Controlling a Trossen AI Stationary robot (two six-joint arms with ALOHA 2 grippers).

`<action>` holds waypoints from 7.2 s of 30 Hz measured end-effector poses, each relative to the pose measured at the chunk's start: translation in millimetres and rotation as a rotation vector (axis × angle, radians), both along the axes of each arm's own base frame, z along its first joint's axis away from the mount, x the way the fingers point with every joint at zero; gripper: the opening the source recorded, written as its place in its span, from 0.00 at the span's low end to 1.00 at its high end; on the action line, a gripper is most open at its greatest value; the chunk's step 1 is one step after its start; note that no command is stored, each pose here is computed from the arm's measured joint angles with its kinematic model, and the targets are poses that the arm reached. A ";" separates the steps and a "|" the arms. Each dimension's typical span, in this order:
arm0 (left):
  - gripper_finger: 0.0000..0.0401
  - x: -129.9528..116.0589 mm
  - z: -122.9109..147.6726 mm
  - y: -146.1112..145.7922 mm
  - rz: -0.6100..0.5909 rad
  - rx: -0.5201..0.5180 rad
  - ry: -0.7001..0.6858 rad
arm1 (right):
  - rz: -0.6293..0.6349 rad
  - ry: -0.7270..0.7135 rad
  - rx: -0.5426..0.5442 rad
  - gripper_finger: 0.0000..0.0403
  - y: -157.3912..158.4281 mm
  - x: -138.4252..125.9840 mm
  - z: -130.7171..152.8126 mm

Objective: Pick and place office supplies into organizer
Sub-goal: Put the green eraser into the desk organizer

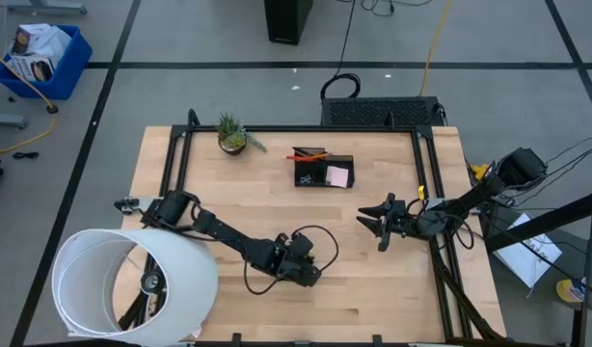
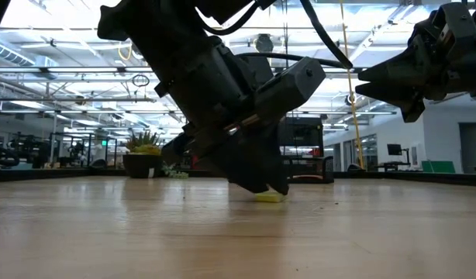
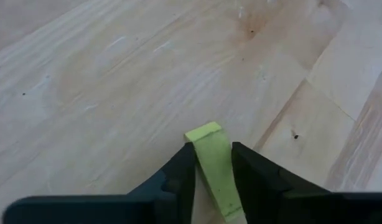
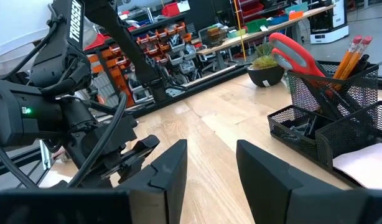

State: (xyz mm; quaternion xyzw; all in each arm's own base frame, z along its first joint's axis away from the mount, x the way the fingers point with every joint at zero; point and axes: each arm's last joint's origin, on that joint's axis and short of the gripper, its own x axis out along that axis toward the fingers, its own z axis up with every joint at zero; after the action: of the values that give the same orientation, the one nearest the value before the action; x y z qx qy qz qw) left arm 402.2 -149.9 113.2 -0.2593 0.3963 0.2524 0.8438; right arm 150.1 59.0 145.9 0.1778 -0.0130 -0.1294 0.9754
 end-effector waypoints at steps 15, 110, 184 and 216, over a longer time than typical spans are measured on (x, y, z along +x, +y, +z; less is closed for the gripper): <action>0.23 6.1 16.0 -7.2 -0.047 0.034 0.044 | 0.000 0.000 0.000 0.33 0.0 0.0 0.0; 0.18 3.8 41.8 7.0 -0.073 0.334 0.172 | 0.000 0.002 -0.001 0.33 0.0 0.0 -0.2; 0.08 -12.6 5.8 17.3 0.088 0.196 0.153 | 0.000 0.000 0.000 0.33 0.0 0.0 0.1; 0.40 -32.4 -39.8 11.8 -0.020 0.373 -0.271 | 0.000 0.000 0.000 0.33 0.0 0.0 0.1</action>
State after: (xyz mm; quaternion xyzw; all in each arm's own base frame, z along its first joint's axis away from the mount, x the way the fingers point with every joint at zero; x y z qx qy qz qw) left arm 369.8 -138.1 73.4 -0.1265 0.2282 0.2756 0.9252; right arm 150.1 59.0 145.9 0.1779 -0.0131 -0.1292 0.9754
